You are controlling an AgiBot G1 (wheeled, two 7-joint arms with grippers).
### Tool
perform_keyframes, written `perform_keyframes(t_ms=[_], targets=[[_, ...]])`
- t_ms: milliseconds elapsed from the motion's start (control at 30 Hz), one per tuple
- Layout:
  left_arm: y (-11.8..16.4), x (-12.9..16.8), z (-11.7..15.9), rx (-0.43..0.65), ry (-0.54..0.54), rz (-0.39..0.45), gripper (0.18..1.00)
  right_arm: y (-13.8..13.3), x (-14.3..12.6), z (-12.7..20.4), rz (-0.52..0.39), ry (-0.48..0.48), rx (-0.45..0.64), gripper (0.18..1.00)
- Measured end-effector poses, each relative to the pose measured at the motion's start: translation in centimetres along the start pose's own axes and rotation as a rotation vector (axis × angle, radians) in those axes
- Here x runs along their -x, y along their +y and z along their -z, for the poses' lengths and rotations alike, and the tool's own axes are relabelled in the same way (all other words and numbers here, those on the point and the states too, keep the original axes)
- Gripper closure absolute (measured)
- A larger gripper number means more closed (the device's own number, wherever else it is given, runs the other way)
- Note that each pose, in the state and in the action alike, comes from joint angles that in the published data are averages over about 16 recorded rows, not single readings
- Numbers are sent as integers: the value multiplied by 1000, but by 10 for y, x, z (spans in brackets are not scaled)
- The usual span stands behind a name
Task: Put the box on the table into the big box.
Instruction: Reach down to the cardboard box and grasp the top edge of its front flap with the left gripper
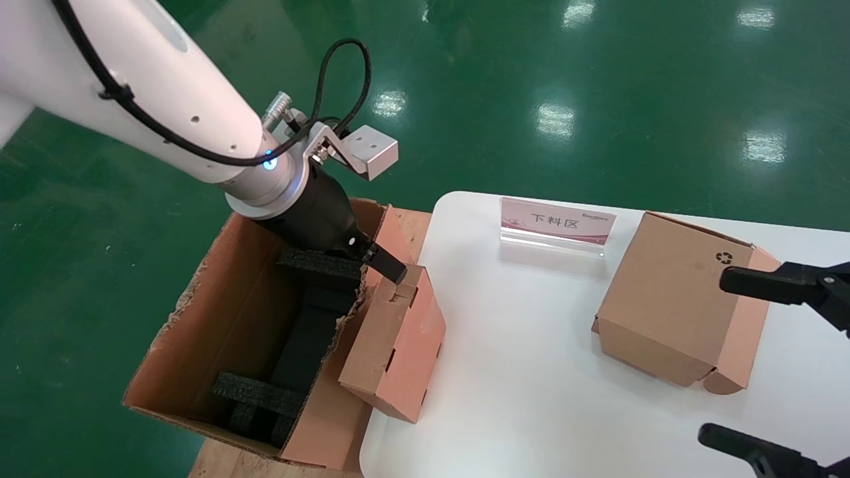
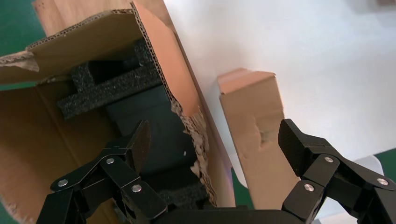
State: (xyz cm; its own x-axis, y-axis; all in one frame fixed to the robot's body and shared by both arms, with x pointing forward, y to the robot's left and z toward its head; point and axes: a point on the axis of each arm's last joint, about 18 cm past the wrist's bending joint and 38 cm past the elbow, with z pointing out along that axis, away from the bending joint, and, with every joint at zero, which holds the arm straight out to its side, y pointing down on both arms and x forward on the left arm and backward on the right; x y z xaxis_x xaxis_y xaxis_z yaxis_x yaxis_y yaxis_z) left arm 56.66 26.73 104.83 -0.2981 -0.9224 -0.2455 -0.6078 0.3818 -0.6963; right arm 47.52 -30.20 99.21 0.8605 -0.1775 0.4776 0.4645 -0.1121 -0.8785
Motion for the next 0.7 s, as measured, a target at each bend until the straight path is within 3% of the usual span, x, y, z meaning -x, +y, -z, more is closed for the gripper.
perform_keyframes(t_ms=[300,700], targets=[[1,-17,5,63,6,-4,188,0,0,0,0,0,0,184],[10,-34,-10,140,27,-10,188,0,0,0,0,0,0,184]])
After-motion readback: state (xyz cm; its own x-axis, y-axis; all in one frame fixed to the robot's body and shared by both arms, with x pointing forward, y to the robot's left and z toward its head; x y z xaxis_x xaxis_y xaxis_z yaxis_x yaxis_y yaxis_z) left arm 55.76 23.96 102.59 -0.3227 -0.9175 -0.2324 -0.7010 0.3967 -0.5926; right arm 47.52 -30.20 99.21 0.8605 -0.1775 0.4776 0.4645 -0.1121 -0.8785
